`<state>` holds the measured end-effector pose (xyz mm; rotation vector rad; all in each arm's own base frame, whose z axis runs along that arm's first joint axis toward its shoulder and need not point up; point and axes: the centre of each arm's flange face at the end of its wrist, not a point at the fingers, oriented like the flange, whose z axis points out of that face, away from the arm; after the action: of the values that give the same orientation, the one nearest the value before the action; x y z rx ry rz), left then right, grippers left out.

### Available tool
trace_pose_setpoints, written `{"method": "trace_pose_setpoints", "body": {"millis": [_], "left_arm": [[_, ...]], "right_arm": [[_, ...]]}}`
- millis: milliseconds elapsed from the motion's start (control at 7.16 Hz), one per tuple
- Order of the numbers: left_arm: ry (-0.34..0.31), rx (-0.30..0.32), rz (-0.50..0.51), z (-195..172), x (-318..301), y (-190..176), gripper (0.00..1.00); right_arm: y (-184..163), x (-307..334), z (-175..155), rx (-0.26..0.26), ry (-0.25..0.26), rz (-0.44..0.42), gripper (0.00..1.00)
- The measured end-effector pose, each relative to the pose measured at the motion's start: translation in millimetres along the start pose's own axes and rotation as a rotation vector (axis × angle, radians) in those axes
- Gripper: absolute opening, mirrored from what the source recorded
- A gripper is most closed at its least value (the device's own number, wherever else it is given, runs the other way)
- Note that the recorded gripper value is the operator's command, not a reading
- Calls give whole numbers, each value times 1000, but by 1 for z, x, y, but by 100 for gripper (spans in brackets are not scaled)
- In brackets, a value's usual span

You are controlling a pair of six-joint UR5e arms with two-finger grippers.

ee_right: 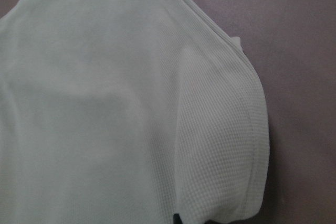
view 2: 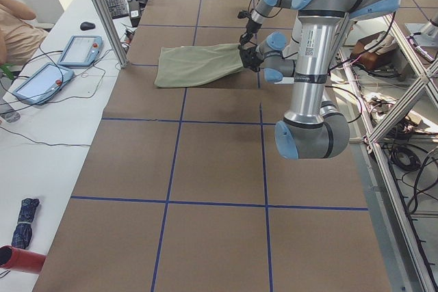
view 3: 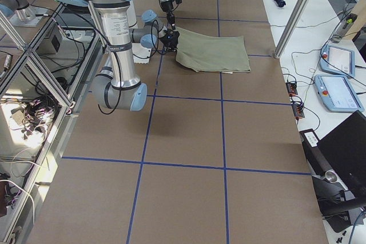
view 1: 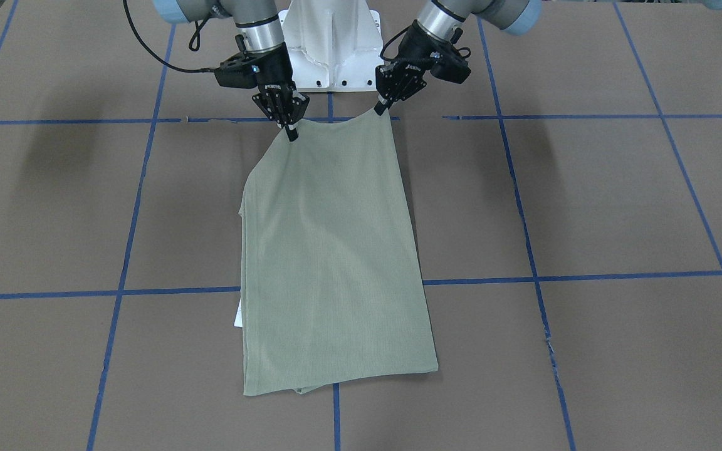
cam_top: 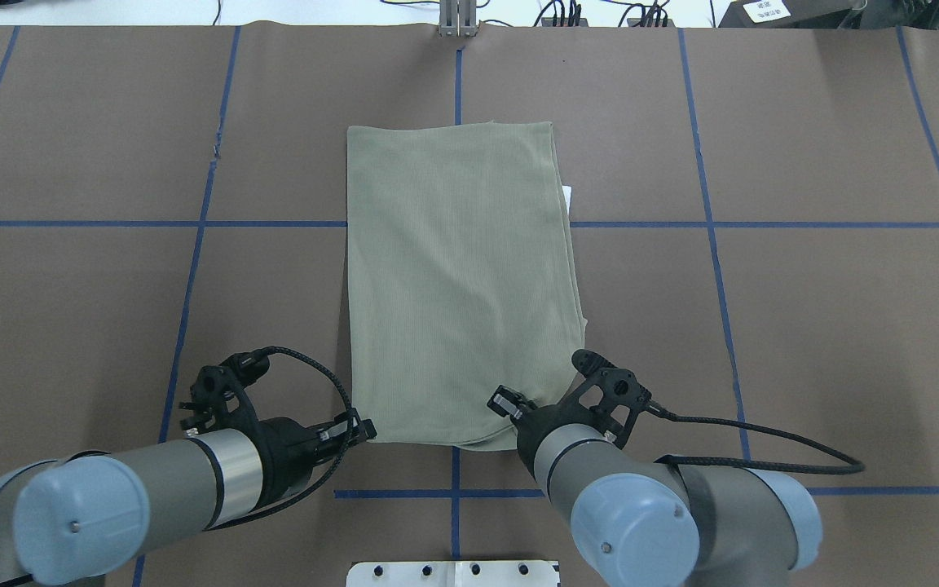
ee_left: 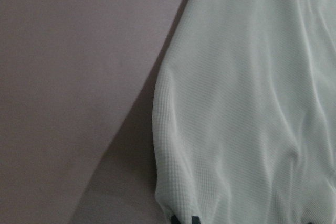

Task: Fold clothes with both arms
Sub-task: 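Lift the near edge with both grippers and fold it toward the far end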

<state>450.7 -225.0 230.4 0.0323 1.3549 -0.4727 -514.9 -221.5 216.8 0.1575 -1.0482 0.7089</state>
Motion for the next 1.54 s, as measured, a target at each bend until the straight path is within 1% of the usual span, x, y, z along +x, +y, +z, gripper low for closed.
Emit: {"method": "trace_pose_setpoints", "body": {"millis": [140,279,419,559,698,838,978,1117,1257,1536], "left_arm": [[-1,-24,8,-42,23,3,0],[-4,-46,11,-72,38,5,0],[-21,-62,14,-83,43,6,0],[-41,-56,26,-78,44,2,0],[-61,-28,52,-61,46,-8,0],[-85,12,77,-34,50,-22,0],[-109,53,102,-7,56,-40,0],[-130,92,131,12,60,-61,0],[-146,129,153,24,63,-82,0],[-182,199,170,49,71,-124,0]], "right_arm": [[1,-6,-52,-31,7,-17,0],[-2,-12,-94,-55,9,-27,0],[-3,-18,-110,-58,18,-39,0],[-2,-24,-102,-37,39,-60,0],[-6,-34,-80,3,59,-88,0],[-14,-46,-52,42,68,-110,0],[-27,-55,-19,72,72,-119,0],[-42,-62,12,95,77,-128,0],[-56,-71,35,112,89,-133,0],[-75,-94,68,145,118,-124,0]]}}
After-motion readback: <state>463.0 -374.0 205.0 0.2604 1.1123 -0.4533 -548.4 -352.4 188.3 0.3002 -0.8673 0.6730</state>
